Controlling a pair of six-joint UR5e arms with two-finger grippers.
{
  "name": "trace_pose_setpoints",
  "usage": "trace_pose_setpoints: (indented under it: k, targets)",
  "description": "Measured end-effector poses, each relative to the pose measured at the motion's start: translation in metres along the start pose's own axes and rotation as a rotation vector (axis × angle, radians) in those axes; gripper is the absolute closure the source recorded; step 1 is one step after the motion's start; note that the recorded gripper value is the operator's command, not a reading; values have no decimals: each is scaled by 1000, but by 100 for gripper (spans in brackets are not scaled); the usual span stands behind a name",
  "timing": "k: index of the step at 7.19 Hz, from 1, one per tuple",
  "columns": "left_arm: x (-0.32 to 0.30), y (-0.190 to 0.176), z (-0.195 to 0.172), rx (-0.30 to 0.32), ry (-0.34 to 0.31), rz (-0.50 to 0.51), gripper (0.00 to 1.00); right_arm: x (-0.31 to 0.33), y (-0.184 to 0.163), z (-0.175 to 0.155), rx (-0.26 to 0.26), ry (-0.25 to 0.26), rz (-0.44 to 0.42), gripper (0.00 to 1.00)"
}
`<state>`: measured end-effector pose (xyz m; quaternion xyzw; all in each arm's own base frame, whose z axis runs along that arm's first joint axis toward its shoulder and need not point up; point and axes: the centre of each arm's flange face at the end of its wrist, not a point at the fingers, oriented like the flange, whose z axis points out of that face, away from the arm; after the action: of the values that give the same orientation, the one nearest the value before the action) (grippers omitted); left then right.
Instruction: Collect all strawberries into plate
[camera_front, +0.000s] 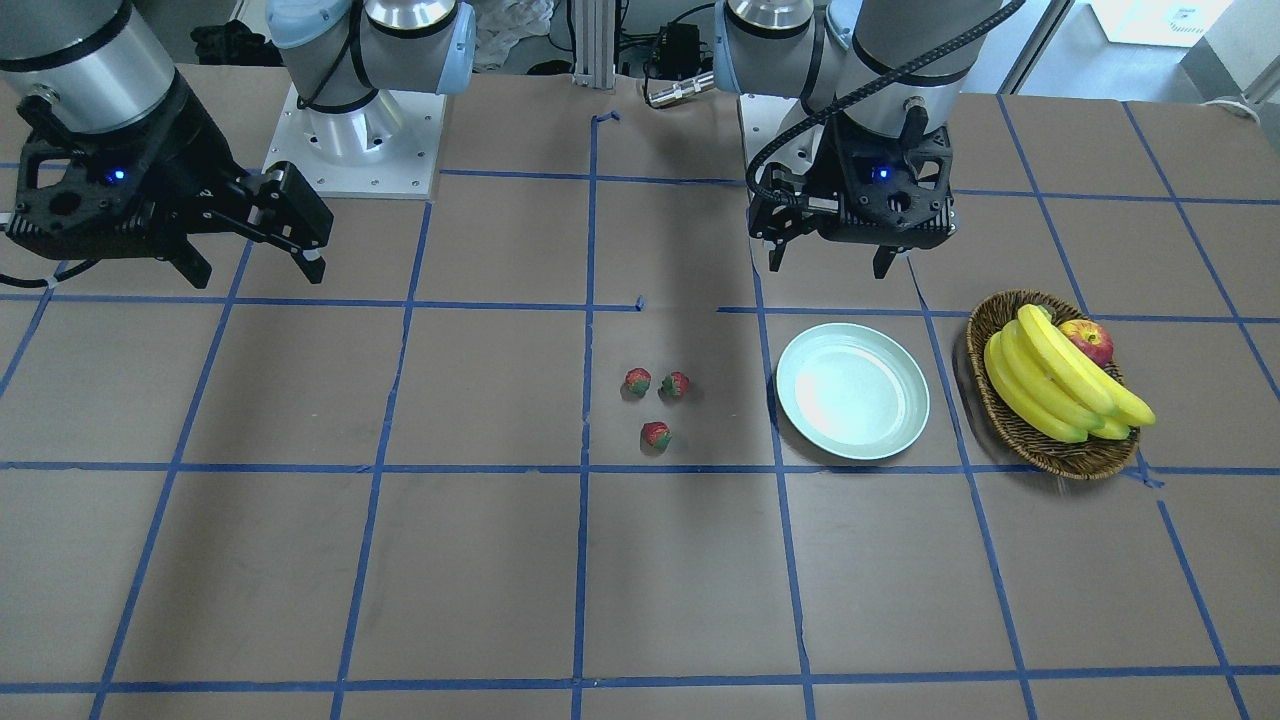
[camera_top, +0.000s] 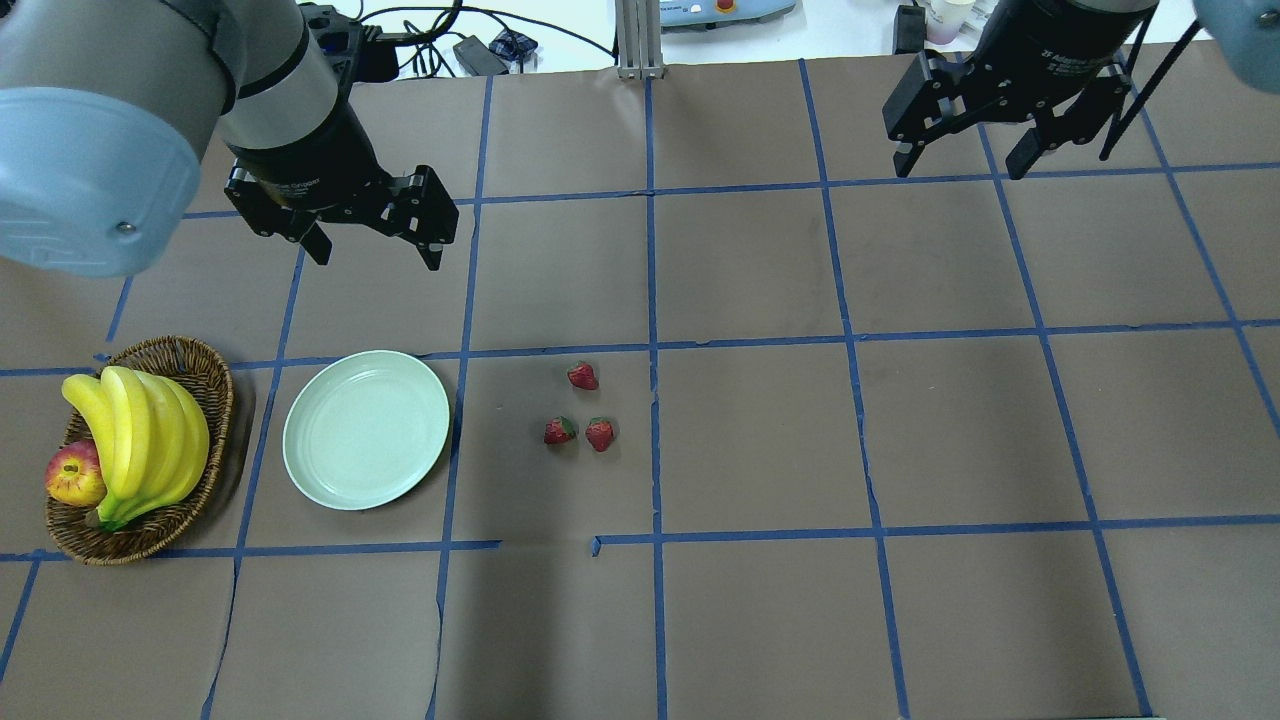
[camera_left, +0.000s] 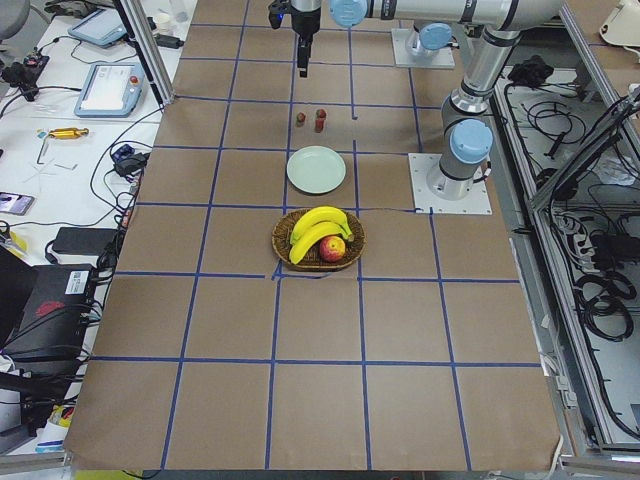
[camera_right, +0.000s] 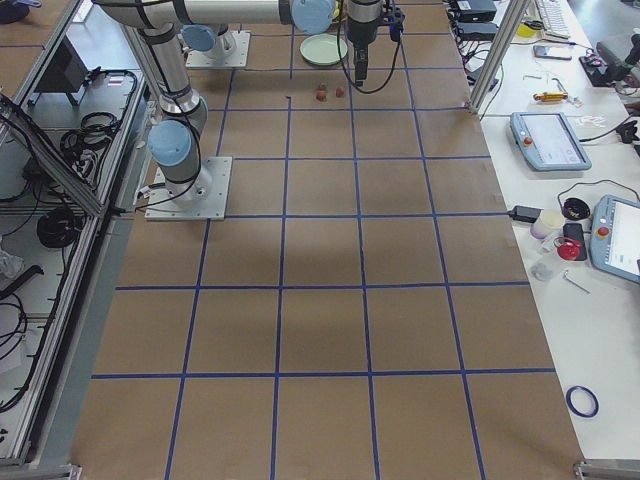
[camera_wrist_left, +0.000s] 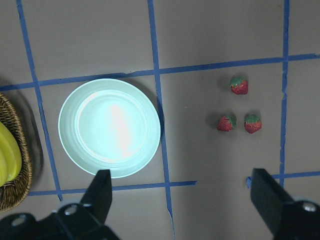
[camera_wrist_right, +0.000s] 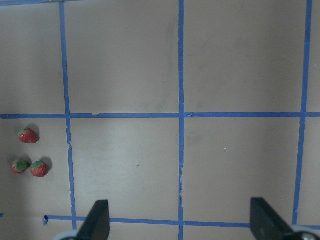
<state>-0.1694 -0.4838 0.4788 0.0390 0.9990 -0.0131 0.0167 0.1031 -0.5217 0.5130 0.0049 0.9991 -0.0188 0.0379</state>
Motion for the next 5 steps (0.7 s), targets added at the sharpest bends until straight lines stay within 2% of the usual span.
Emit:
trace_pose_setpoints:
  k: [1,2,3,5]
  targets:
    - [0,0,2,-3,0,0,0,-2,3,-4,23,36,18,8]
    - [0,1,3,-5,0,1,0,-17,6,0,32,67,32,6]
    - [0,1,3,-5,-1,1,0,-34,11,9,27,101,37,0]
    - [0,1,2,-4,-3,1,0,-46,15,22,25,136,45,0]
